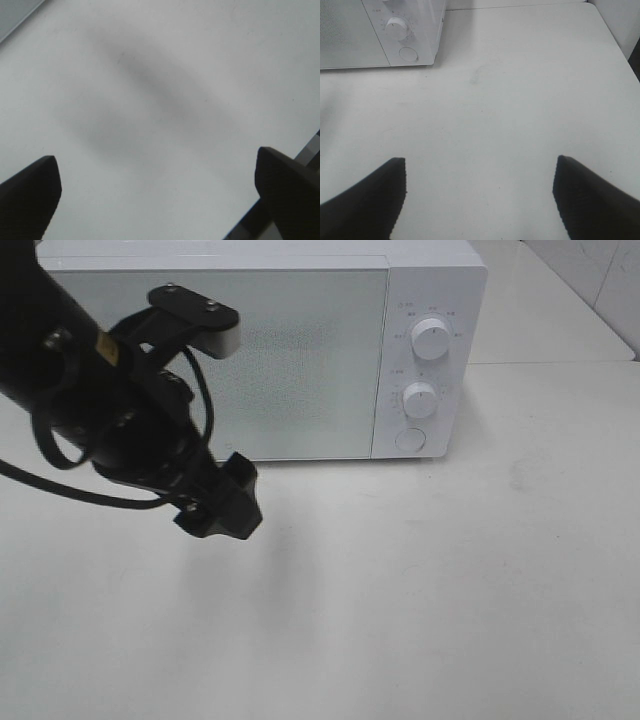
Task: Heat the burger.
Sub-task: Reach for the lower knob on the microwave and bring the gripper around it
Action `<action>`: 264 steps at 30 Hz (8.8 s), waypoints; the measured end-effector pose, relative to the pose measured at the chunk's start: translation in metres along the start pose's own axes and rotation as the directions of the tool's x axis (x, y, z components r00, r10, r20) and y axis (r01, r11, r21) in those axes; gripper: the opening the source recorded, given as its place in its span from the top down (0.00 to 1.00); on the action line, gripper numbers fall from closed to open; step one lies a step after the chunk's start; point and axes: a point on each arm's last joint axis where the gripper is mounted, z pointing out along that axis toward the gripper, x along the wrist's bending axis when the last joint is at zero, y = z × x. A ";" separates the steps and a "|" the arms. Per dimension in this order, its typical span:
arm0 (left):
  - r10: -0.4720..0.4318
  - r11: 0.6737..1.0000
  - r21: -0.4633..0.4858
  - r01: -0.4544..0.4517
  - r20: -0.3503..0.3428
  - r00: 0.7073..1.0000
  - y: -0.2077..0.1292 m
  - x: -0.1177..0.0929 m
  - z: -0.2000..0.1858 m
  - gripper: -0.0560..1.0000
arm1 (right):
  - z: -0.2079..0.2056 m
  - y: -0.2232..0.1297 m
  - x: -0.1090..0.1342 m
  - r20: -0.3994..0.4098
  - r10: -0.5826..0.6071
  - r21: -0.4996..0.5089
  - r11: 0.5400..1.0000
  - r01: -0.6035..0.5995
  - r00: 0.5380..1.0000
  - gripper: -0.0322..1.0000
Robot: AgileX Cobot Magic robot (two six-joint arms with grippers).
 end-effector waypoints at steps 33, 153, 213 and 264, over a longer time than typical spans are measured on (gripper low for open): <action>-0.636 0.768 -0.102 0.632 -0.240 0.733 -0.161 0.066 -0.153 0.01 | 0.000 0.000 0.000 0.000 0.000 0.000 1.000 0.000 1.000 0.23; -0.590 0.686 -0.686 0.243 -0.329 0.737 -0.262 -0.040 -0.169 0.01 | 0.223 0.102 0.030 -0.093 -0.047 -0.270 0.963 0.020 0.995 0.24; -0.590 0.686 -0.686 0.243 -0.329 0.737 -0.262 -0.040 -0.169 0.01 | 0.273 -0.018 0.132 0.055 -0.130 -0.236 0.962 0.139 0.990 0.24; -0.590 0.686 -0.686 0.243 -0.329 0.737 -0.262 -0.040 -0.169 0.01 | 0.373 0.018 0.156 0.018 -0.053 -0.353 0.934 0.056 0.998 0.24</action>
